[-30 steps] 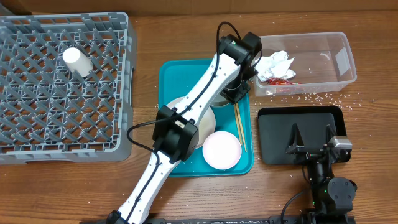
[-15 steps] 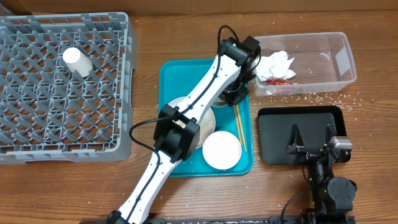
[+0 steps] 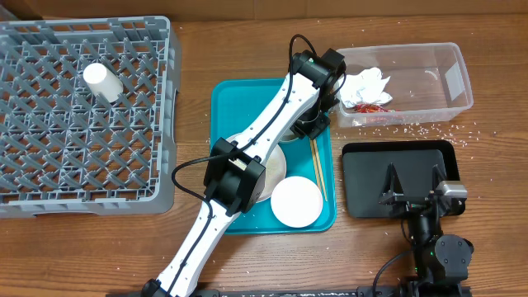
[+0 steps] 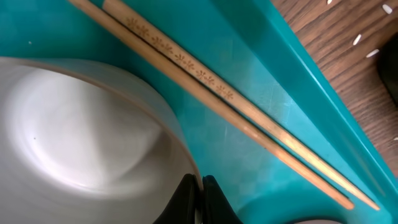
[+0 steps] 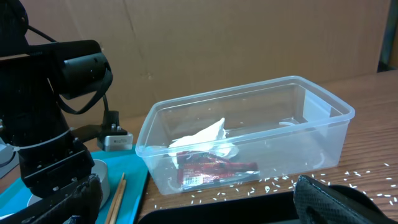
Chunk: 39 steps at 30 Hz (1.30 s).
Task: Sort waste into correct bins and load items into the dishwasher
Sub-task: 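Reach left gripper to white saucer on tray and grasp it, then carry saucer with left gripper into dish rack, release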
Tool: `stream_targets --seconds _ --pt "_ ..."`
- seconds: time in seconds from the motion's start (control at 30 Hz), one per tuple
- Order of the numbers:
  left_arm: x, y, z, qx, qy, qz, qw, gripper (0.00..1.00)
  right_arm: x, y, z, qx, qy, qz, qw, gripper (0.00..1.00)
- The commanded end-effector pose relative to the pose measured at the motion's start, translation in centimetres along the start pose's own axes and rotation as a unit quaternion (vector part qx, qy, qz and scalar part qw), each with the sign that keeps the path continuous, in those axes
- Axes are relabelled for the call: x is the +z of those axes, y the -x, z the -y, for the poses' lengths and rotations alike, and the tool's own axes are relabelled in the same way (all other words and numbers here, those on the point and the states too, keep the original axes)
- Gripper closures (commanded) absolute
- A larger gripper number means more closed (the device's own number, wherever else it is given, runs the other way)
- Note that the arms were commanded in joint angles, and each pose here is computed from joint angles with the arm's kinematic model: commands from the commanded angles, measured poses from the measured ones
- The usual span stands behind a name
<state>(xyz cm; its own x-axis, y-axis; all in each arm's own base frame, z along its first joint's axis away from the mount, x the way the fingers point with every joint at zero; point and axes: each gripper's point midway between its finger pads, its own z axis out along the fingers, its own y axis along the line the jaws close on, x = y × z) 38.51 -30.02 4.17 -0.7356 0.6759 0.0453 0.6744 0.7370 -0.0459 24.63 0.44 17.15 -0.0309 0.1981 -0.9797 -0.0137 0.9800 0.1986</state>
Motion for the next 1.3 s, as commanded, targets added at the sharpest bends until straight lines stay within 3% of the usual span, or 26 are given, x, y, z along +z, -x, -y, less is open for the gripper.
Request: stream_targets --seconds 0.0,0.2,0.37,0.57,0.73,0.97,1.17,1.27 --pt "-1.4 0.2 1.2 -0.020 -0.039 0.013 0.999 0.96 0.0 -0.2 -0.1 -0.004 0.003 0.001 1.000 0.00" --pt "-8.3 1.4 -0.5 -0.052 -0.034 0.103 0.993 0.96 0.0 -0.2 -0.1 -0.004 0.003 0.001 1.000 0.00" --pt "-16.7 1.2 -4.1 -0.107 -0.025 0.213 0.971 0.96 0.0 -0.2 -0.1 -0.004 0.003 0.001 1.000 0.00" --pt "-25.3 -3.6 -10.7 -0.208 -0.018 0.300 0.931 0.96 0.0 -0.2 -0.1 -0.004 0.003 0.001 1.000 0.00" --pt "-29.7 -8.2 -16.3 -0.280 -0.067 0.358 0.888 0.96 0.0 -0.2 -0.1 -0.004 0.003 0.001 1.000 0.00" --pt "-31.6 -13.5 -22.5 -0.345 -0.222 0.401 0.819 0.96 0.0 -0.2 -0.1 -0.004 0.003 0.001 1.000 0.00" --pt "-26.9 -19.5 -29.4 -0.467 -0.269 0.357 0.763 0.96 0.0 -0.2 -0.1 -0.004 0.003 0.001 1.000 0.00" --pt "-24.5 -21.8 -31.2 -0.492 -0.296 0.341 0.745 0.96 0.0 -0.2 -0.1 -0.004 0.003 0.001 1.000 0.00"
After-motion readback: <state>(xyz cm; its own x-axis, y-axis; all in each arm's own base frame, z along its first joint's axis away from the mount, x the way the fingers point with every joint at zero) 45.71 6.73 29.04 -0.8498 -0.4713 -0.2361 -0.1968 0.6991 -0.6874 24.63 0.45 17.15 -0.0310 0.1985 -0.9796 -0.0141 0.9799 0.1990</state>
